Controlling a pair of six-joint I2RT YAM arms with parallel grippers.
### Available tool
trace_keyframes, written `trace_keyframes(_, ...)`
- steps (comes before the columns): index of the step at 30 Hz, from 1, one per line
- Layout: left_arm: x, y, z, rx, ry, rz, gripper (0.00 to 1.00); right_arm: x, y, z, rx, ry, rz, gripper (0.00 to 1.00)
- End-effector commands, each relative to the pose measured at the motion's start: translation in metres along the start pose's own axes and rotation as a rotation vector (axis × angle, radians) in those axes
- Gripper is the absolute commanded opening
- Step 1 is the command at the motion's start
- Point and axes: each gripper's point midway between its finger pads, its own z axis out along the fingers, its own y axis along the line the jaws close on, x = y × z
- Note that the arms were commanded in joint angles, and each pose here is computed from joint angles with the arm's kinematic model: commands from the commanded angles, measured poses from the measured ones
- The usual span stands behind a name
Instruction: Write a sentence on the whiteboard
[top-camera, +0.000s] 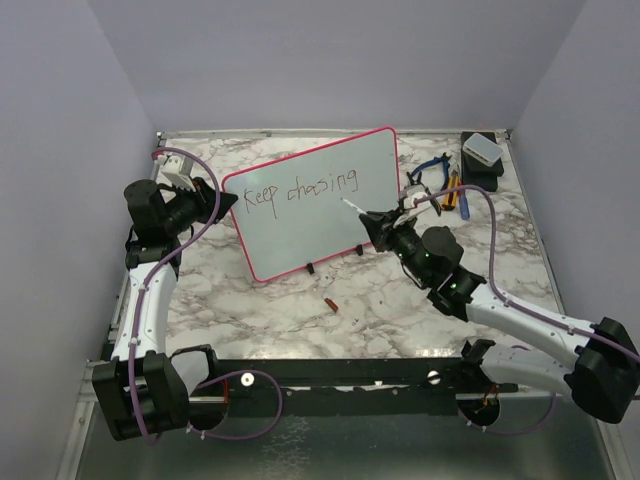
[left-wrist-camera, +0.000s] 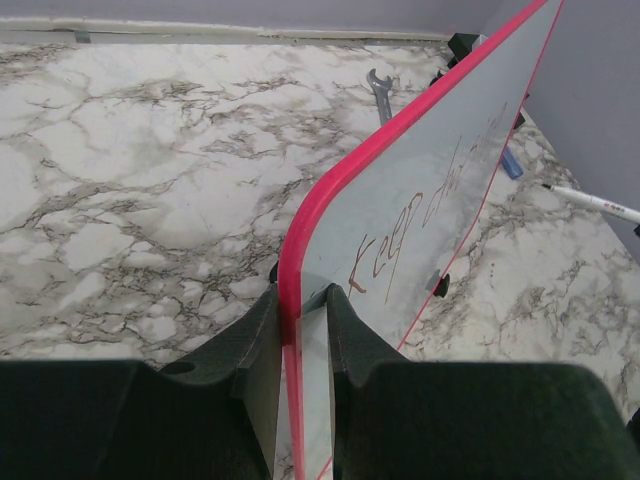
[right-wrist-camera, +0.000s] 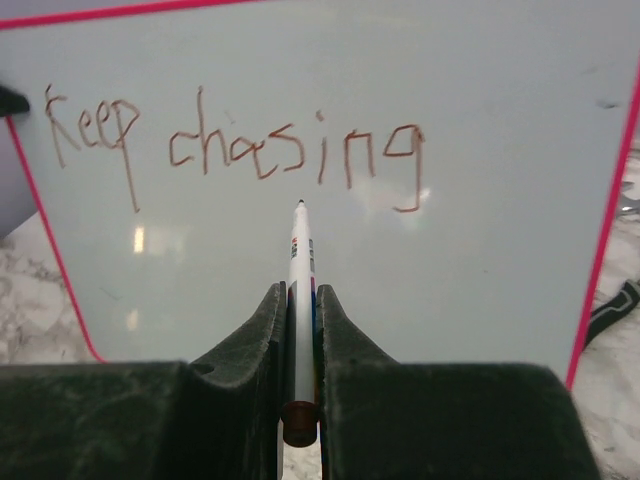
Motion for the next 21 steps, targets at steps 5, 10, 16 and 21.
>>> trace_keyframes(5, 0.008, 0.003, -0.001, -0.007, 0.014, -0.002, 0.01, 0.050, 0.083, -0.002, -0.369, 0.127, 0.045, 0.01)
trace_keyframes(10, 0.008, 0.003, -0.001, -0.007, 0.013, 0.000, 0.01, 0.064, 0.111, 0.007, -0.448, 0.155, 0.056, 0.01)
trace_keyframes(16, 0.007, 0.003, -0.001, -0.007, 0.012, 0.001, 0.00, 0.077, 0.121, 0.020, -0.452, 0.175, 0.043, 0.01)
trace_keyframes(21, 0.007, 0.003, -0.001, -0.006, 0.012, 0.002, 0.00, 0.081, 0.121, 0.032, -0.422, 0.176, 0.046, 0.01)
